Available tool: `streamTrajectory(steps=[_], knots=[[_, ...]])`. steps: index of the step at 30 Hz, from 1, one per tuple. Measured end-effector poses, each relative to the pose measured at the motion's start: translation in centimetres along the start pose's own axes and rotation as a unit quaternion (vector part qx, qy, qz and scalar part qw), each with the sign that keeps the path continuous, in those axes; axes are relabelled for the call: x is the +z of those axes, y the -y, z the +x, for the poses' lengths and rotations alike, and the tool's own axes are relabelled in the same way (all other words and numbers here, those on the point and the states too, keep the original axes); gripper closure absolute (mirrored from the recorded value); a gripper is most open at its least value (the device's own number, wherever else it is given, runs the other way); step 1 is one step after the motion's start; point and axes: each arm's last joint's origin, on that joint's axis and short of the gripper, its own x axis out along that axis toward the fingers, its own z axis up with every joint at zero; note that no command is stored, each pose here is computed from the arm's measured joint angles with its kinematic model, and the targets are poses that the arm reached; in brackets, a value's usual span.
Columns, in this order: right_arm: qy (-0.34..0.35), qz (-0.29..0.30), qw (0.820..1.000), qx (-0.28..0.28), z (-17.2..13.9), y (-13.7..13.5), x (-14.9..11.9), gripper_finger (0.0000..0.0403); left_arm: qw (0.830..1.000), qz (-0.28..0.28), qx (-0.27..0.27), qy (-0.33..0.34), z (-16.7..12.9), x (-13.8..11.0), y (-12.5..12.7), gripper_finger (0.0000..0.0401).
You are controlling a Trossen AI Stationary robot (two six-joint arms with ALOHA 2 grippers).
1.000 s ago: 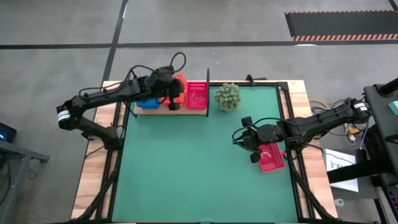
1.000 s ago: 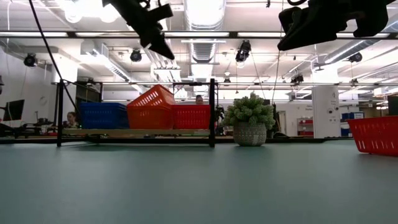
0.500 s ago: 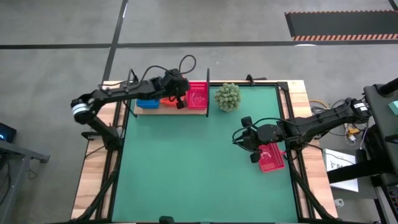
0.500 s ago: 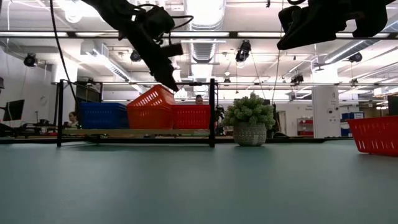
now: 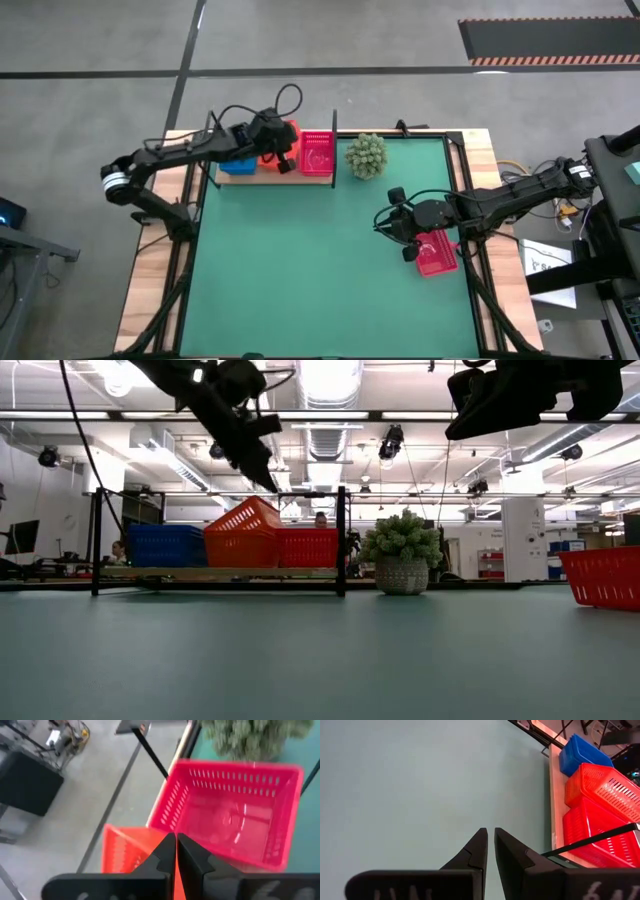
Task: Stack baskets on shelf by color
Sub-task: Stack the orange bin on the orange bin on the shelf
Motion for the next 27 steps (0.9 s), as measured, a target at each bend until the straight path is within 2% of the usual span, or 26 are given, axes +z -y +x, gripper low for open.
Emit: streamTrajectory(steps=[4,7,12,16,21,24,27], knots=[[0.000,-0.003,1.000,0.000,0.0,0.0,0.0,0.0376,1.000,0.014,0.016,-0.020,0.0,-0.6,0.3,0.0401],[0.000,-0.001,1.000,0.000,0.0,0.0,0.0,0.0376,1.000,0.009,0.019,-0.015,-1.4,0.0,0.1,0.0401],[0.000,0.000,1.000,0.000,0.0,0.0,0.0,0.0376,0.998,0.022,-0.051,-0.012,-4.8,-0.8,-0.3,0.0393],[0.000,0.000,1.000,0.000,0.0,0.0,0.0,0.0376,0.997,0.017,-0.068,-0.032,-6.4,-2.3,-0.1,0.0347],[0.000,0.000,1.000,0.000,0.0,0.0,0.0,0.0376,0.995,0.025,-0.082,-0.049,-5.7,-4.5,1.0,0.0277],[0.000,0.001,1.000,0.000,0.0,0.0,0.0,0.0376,0.995,0.037,-0.083,-0.049,-4.7,-5.7,1.8,0.0255],[0.000,0.001,1.000,0.000,0.0,0.0,0.0,0.0376,0.997,0.032,-0.072,-0.022,-3.6,-6.2,2.2,0.0249]])
